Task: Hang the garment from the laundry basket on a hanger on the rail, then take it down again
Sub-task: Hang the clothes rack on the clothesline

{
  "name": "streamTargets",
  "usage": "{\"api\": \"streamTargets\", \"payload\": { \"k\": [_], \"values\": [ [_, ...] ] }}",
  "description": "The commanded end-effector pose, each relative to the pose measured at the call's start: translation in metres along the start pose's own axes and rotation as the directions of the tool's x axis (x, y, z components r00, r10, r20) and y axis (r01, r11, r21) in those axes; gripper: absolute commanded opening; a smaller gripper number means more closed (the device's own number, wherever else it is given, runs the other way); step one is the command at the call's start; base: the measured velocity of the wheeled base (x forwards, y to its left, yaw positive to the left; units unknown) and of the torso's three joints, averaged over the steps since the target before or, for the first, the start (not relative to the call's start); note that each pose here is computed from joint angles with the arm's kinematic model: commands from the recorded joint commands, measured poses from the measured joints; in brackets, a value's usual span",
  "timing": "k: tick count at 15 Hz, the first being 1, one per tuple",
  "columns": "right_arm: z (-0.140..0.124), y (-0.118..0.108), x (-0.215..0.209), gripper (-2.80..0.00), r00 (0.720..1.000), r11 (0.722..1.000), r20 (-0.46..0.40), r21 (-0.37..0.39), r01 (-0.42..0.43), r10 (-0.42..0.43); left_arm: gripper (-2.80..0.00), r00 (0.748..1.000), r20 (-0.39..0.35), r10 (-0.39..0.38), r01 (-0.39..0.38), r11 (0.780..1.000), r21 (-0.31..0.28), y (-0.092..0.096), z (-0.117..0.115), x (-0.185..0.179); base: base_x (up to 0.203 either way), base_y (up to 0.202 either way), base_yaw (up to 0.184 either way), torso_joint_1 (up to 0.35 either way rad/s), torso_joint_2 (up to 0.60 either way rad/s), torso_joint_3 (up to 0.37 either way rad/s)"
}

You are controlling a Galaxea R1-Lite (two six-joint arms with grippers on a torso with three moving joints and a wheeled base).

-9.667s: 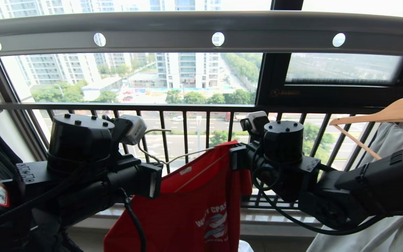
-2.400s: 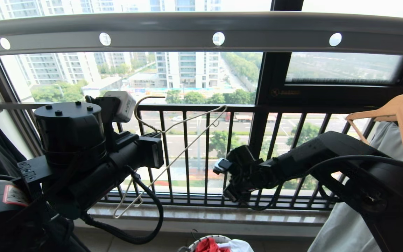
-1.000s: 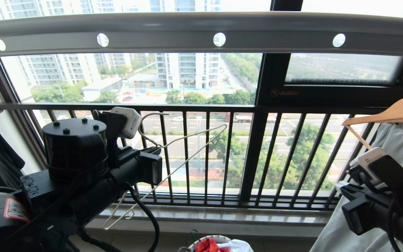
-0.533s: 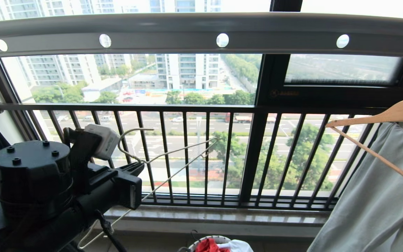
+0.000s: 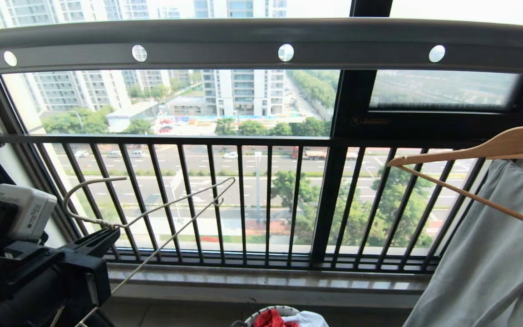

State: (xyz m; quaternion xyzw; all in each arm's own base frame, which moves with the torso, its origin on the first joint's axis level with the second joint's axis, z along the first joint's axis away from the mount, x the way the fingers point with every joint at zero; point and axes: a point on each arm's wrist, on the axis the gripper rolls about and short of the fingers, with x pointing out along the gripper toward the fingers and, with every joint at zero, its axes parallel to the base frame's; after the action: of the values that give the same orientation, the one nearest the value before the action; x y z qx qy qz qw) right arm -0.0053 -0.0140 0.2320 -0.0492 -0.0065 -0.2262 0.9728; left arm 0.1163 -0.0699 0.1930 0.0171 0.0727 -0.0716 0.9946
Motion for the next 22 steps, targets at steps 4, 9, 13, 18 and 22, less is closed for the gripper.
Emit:
{"api": "streamTargets", "payload": {
  "k": [4,9,13,18,22],
  "values": [
    [-0.009,-0.019,-0.036,-2.80,0.990,0.992,0.089,0.066,0.103,-0.109,-2.80,0.994,0.048,0.097,-0.095,0.995,-0.041,0.017,0.003,-0.009,0.000,0.000,0.000,0.000,0.00,0.000],
    [-0.050,-0.018,-0.055,-2.80,0.994,0.997,0.113,0.079,-0.017,0.008,-2.80,0.991,0.056,0.122,-0.119,0.992,-0.048,0.021,0.004,-0.011,0.000,0.000,0.000,0.000,0.00,0.000],
    [-0.115,0.003,-0.043,-2.80,0.946,0.942,0.033,0.091,-0.324,0.323,-2.80,0.988,0.081,0.134,-0.130,0.990,-0.051,0.025,0.007,-0.020,0.000,0.000,0.000,0.000,0.00,0.000],
    [-0.150,0.018,-0.028,-2.80,0.896,0.889,0.033,0.111,-0.443,0.443,-2.80,0.976,0.124,0.179,-0.177,0.984,-0.032,0.030,0.013,-0.031,0.000,0.000,0.000,0.000,0.00,0.000],
    [-0.154,0.019,-0.027,-2.80,0.896,0.893,0.012,0.087,-0.442,0.443,-2.80,0.967,0.179,0.180,-0.171,0.983,-0.068,0.030,0.036,-0.035,0.000,0.000,0.000,0.000,0.00,0.000]
  ]
}}
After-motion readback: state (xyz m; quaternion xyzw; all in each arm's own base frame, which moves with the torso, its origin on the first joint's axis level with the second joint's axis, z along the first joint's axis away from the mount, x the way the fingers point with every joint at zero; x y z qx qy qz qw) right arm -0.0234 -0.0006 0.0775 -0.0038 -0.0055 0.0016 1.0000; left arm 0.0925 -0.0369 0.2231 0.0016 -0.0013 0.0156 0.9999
